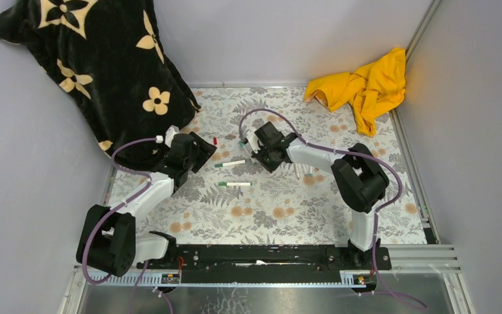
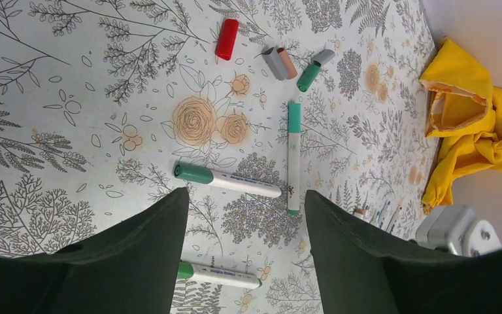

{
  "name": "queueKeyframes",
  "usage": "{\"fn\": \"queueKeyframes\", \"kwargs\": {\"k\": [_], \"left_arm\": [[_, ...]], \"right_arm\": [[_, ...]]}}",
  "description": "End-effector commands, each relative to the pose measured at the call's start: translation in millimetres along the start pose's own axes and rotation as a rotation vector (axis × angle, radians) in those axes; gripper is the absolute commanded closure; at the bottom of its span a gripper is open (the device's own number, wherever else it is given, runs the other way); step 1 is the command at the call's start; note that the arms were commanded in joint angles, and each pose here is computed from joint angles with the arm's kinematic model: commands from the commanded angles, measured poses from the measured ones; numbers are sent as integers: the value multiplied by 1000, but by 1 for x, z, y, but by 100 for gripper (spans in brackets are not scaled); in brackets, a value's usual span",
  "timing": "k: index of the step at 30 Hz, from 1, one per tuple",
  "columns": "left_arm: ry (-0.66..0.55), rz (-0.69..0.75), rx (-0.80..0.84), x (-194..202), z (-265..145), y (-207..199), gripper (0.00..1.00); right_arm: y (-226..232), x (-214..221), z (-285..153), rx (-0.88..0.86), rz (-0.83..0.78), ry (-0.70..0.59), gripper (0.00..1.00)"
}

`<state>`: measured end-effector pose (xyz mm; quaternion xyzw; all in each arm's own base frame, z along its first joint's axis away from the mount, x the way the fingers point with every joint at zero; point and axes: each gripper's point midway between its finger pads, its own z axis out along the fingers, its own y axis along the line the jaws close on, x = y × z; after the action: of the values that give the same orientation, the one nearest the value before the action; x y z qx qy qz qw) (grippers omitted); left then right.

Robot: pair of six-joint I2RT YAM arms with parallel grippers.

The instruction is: Open the pen caps

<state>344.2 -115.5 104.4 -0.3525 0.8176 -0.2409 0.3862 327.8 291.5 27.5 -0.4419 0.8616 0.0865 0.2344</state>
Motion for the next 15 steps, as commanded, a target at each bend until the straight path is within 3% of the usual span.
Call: {"fn": "queueKeyframes", "kwargs": {"k": [1,4,5,15], "left_arm": [[-30,-5,63,-10,-1,-16,28],[-27,-12,66,-9,-1,-16,28],[-25,-11,69,-9,-1,-17,28],[-17,-10,77,-6,1,-16,26]], "right_arm": [[0,-7,-26,44,65,-76,94],[3,-28,-29,17,75,-154,68],[4,-36,-30,2,74,-167,65],[-1,-95,-9,-31,81,-206,61]]}}
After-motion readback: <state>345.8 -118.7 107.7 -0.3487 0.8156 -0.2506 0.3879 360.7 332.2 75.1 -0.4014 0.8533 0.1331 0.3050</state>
